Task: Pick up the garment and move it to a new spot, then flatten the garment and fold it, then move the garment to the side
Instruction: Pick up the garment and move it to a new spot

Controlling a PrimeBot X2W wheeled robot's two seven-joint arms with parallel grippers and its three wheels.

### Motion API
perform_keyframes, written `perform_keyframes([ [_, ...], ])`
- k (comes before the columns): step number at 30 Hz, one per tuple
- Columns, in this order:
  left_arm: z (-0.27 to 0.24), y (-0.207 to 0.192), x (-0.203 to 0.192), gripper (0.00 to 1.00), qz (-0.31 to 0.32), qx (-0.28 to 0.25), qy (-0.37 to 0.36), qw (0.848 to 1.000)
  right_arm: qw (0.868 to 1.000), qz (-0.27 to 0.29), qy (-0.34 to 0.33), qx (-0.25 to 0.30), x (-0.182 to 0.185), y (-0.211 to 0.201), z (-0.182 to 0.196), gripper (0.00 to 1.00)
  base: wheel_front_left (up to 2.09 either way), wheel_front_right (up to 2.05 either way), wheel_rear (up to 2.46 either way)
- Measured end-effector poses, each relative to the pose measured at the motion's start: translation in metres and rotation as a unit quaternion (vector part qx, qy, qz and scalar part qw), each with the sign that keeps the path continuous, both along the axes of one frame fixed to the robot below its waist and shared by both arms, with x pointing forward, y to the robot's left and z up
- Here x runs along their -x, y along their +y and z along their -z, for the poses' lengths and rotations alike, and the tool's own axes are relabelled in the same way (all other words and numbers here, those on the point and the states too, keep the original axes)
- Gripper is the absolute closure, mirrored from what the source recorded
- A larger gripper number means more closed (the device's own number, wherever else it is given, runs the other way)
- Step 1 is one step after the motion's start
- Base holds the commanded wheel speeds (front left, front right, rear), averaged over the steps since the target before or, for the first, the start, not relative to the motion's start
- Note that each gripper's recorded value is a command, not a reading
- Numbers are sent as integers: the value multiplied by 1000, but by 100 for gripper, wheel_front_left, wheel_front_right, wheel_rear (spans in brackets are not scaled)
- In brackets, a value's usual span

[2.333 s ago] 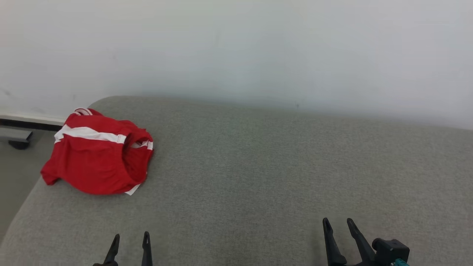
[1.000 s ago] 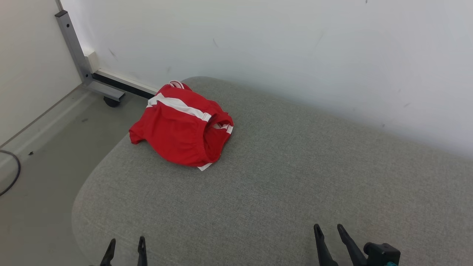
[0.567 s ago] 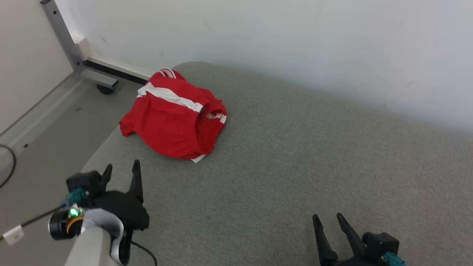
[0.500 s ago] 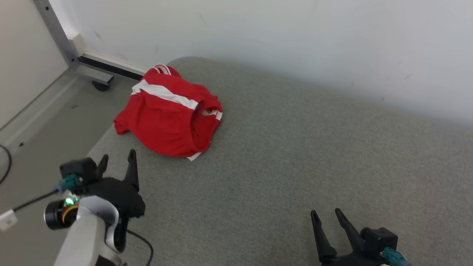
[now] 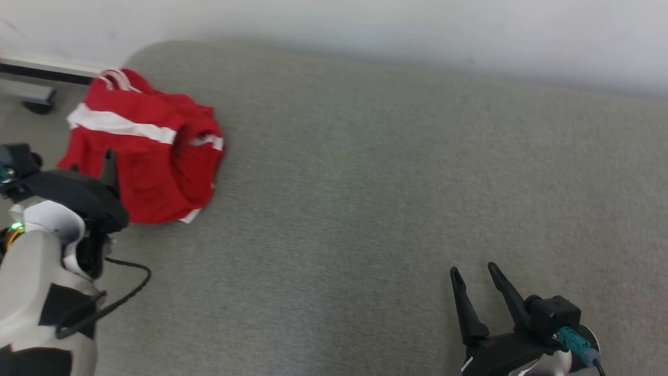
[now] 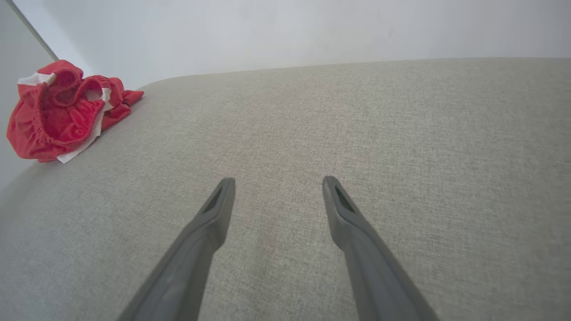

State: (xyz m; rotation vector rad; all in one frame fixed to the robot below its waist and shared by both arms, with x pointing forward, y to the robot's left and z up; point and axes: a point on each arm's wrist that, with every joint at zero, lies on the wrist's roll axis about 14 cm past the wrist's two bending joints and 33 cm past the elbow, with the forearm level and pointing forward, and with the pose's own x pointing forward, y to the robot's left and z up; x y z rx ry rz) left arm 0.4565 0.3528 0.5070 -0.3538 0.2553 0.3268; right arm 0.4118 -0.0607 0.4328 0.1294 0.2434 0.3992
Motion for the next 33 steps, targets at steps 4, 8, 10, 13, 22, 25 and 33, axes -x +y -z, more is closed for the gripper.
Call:
perform_keyframes([
  [4,30,-7,-16,0,12,14,48,999,1000,18,13,1,-1,-13,8,0,0,0,0],
  [8,59,-9,-26,0,12,18,97,995,999,37,30,5,0,-27,20,0,0,0,0],
  [10,75,-13,-28,0,15,18,124,992,998,45,37,7,2,-33,25,0,0,0,0],
  [13,91,-16,-30,0,16,15,153,988,997,57,49,7,5,-41,31,0,0,0,0],
  [22,85,-21,-29,100,46,-2,169,984,997,60,48,-14,12,-39,27,0,0,0,0],
  [25,59,-12,-31,100,48,-25,143,988,997,55,41,-23,15,-33,21,0,0,0,0],
  [33,-49,17,-31,100,44,-107,39,993,997,51,16,-59,29,-24,3,0,0,0,0],
])
